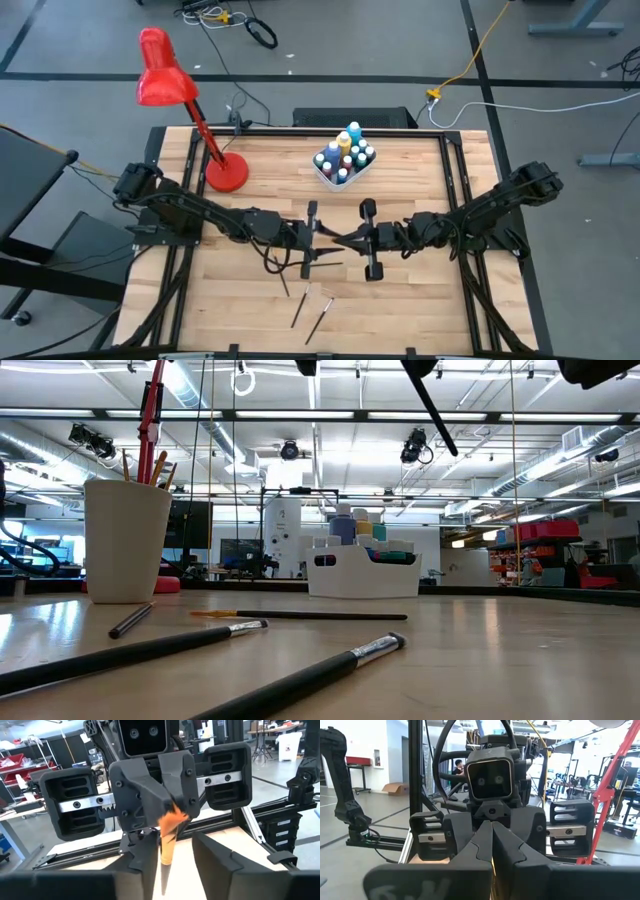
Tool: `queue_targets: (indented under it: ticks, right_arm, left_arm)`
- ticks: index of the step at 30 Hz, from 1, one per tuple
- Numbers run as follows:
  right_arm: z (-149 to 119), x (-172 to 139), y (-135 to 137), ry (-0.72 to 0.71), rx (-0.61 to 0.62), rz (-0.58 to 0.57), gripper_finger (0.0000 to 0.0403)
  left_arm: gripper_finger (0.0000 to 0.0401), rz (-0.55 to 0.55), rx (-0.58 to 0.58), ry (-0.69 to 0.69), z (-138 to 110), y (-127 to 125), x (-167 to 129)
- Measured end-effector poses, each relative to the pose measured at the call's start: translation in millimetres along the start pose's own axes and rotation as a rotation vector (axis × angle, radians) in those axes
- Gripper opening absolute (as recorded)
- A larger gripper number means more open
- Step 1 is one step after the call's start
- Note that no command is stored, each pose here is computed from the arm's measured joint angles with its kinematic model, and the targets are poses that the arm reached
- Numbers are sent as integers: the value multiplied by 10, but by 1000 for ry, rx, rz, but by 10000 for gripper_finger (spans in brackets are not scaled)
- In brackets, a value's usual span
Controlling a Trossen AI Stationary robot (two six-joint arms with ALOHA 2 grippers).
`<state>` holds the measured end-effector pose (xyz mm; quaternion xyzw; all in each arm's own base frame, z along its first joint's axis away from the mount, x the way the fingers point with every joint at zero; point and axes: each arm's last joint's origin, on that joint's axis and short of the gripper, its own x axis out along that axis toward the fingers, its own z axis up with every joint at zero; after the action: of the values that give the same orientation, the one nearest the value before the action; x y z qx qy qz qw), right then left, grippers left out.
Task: Pick & Place Paint Supplies
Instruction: Put the gold paint brush into the white cup
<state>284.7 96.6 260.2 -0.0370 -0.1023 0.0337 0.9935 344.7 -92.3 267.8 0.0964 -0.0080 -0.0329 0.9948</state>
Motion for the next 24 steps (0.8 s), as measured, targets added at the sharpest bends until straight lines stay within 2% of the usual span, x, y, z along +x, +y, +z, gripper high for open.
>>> queue_targets:
  ticks: [9,15,24]
  right_arm:
    - [-5,0,0,5,-2,1,16]
    - [-35,-2,16,39,-10,7,33]
    - [-147,-29,82,161,31,18,92]
  left_arm:
    - [17,0,0,0,0,0,0]
    - [21,8,-24,36,-34,-4,-1]
    - [12,122,-79,249,-147,-79,-101]
